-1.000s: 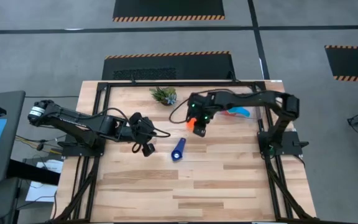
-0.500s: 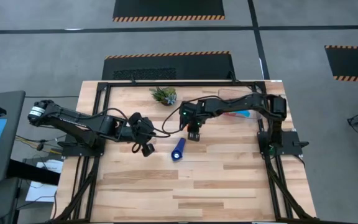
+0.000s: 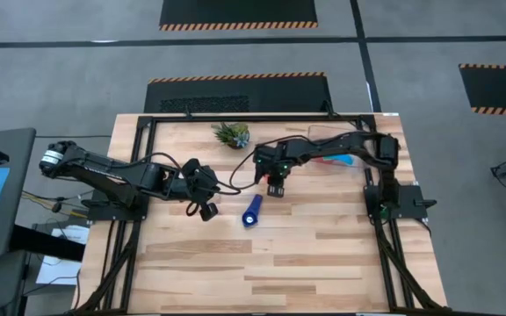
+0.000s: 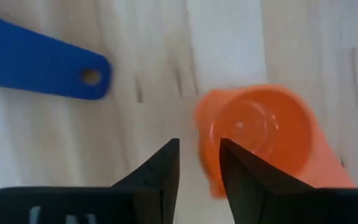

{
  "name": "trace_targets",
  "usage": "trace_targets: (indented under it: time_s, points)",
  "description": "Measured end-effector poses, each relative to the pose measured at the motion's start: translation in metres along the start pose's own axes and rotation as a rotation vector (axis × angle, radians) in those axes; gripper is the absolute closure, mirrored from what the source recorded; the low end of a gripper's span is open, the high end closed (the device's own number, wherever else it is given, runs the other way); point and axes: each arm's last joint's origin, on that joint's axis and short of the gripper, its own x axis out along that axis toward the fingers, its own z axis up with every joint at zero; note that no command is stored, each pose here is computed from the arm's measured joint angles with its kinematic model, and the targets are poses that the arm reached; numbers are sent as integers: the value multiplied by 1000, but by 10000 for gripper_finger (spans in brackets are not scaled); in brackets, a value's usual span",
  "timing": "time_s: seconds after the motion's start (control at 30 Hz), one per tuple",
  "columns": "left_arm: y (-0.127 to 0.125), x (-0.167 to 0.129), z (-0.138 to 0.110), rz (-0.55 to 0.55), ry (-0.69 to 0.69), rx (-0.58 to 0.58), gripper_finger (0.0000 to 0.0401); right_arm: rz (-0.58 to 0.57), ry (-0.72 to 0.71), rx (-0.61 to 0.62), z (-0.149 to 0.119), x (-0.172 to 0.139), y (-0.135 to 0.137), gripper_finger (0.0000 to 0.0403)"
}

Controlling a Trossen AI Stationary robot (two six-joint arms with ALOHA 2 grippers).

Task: Nest measuring cups in basket
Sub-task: Stack the orange measuring cup on top of the light blue measuring cup in the transparent bin

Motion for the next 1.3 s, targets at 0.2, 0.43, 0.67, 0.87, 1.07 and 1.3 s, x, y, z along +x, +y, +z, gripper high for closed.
trace_targets:
  time_s: [0.2,0.43,0.67,0.87,1.07,1.3]
  points:
    - [0,0,-1,2,5,2,401,-2,51,8,-3,19,-1,260]
    - [0,0,0,2,4,4,401,-4,52,85,-2,18,-1,345]
    - [0,0,-1,3,5,6,401,-62,92,139,1,-26,2,391]
    - [1,0,-1,6,10,9,401,-222,57,131,0,-94,9,392]
    - [1,0,-1,7,12,10,401,-313,-53,365,-20,-155,-1,392]
    - [1,0,-1,7,12,29,401,-318,-90,479,-42,-192,-10,392]
